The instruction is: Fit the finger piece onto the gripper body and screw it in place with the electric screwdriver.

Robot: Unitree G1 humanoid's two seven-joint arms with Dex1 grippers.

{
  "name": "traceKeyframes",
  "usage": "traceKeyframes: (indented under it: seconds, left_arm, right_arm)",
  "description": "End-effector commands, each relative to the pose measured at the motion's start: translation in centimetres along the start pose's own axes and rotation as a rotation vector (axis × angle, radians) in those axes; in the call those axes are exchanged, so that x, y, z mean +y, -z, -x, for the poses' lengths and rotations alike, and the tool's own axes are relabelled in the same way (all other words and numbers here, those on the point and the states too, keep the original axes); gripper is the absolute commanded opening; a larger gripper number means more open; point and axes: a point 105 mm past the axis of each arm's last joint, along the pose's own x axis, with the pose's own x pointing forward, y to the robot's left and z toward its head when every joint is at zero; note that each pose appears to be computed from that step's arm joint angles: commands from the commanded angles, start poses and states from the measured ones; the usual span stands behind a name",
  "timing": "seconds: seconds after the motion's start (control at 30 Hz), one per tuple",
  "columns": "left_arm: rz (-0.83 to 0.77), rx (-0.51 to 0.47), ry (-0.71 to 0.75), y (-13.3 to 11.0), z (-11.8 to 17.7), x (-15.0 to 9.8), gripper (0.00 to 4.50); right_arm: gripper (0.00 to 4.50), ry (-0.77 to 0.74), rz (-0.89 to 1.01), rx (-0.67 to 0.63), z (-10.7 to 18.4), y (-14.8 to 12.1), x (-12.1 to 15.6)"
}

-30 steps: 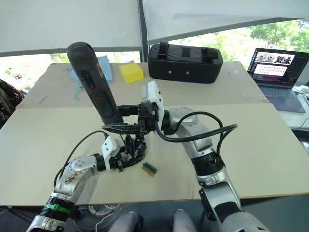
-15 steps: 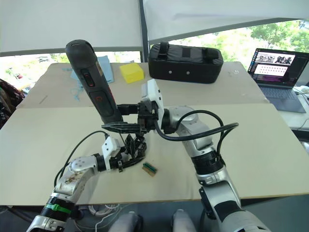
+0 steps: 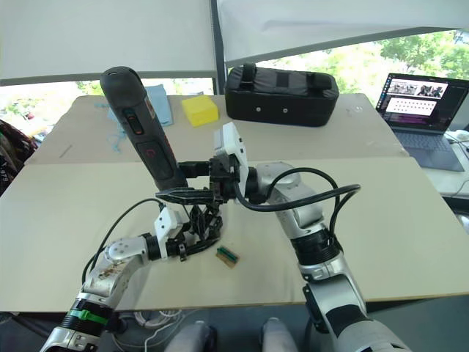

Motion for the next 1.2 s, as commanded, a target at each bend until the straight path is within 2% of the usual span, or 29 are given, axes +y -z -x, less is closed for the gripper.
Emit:
traceKeyframes:
  seconds: [0.03, 1.2]
  left_arm:
    - [0.046, 0.047, 0.043, 1.48, -0.05, -1.13, 2.31]
    - [0.046, 0.045, 0.044, 1.49, -0.17, -1.18, 2.31]
  right_arm:
    - [1.90, -0.035, 0.060, -0.058, -0.27, -2.13, 0.60]
    - [1.90, -0.017, 0.034, -0.034, -0.20, -1.31, 0.40]
